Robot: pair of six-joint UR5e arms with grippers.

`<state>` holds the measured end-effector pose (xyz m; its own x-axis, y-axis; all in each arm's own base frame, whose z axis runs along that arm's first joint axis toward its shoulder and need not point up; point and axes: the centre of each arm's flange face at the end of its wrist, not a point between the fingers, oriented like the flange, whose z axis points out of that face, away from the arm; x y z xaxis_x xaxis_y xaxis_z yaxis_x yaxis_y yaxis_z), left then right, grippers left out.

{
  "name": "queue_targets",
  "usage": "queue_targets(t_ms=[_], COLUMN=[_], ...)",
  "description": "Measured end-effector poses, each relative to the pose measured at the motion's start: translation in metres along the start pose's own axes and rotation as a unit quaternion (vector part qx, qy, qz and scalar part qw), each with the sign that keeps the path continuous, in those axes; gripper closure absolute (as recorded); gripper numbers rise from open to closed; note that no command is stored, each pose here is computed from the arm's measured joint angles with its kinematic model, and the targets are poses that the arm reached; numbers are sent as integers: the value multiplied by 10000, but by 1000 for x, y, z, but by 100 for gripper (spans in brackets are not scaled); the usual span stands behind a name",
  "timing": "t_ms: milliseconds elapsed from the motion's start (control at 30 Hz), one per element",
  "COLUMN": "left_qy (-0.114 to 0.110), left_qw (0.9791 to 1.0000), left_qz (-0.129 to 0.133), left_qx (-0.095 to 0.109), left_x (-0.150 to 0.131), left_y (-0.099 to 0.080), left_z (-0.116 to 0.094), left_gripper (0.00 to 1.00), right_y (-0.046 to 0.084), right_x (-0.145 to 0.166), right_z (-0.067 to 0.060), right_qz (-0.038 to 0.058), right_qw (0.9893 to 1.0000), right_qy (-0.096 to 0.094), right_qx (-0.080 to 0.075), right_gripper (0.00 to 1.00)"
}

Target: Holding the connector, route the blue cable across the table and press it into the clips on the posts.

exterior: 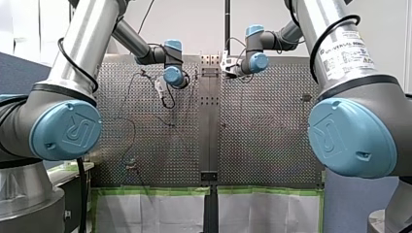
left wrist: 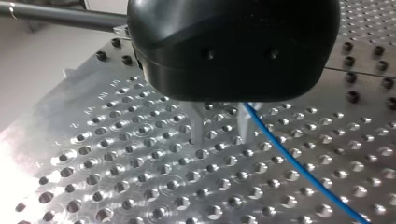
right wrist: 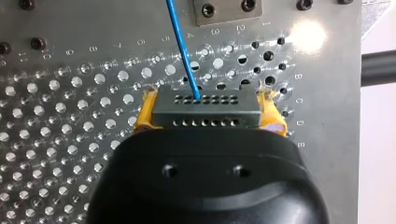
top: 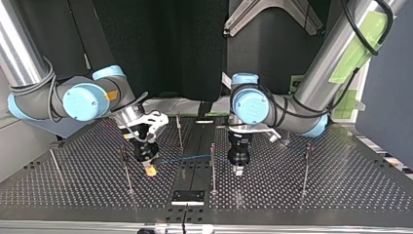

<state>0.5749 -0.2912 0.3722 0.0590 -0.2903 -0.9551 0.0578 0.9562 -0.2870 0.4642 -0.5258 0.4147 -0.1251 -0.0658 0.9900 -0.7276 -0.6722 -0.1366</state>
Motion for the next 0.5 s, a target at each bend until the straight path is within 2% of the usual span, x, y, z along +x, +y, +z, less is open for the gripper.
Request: queue_targets(t_ms=[33,67,100,367,500], left_qy=[33,51,68,235,375], left_qw=[10000,9999,9999,9987,9984], left_qz=[33,61,92,285,313], left_qx=[-39,-66,-94,-355,-297], left_x=[0,0,0,-12,-17], left_y=[0,-1,-1,-6,-13], left_z=[-2,-3,-5,-32,-52], left_gripper=[5,5,0,0,0], right_y=[0,1,1,2,2], right_x=[0,0,0,1,2], right_z=[0,0,0,-1,-2], right_qz=[-3,-7,-8,-10,-9], right_qw=[10000,10000,10000,10000,10000], right_qy=[-1,-5,-7,-21,-24], right_qx=[-2,-6,-8,-28,-31], right_gripper=[100,100,100,100,100])
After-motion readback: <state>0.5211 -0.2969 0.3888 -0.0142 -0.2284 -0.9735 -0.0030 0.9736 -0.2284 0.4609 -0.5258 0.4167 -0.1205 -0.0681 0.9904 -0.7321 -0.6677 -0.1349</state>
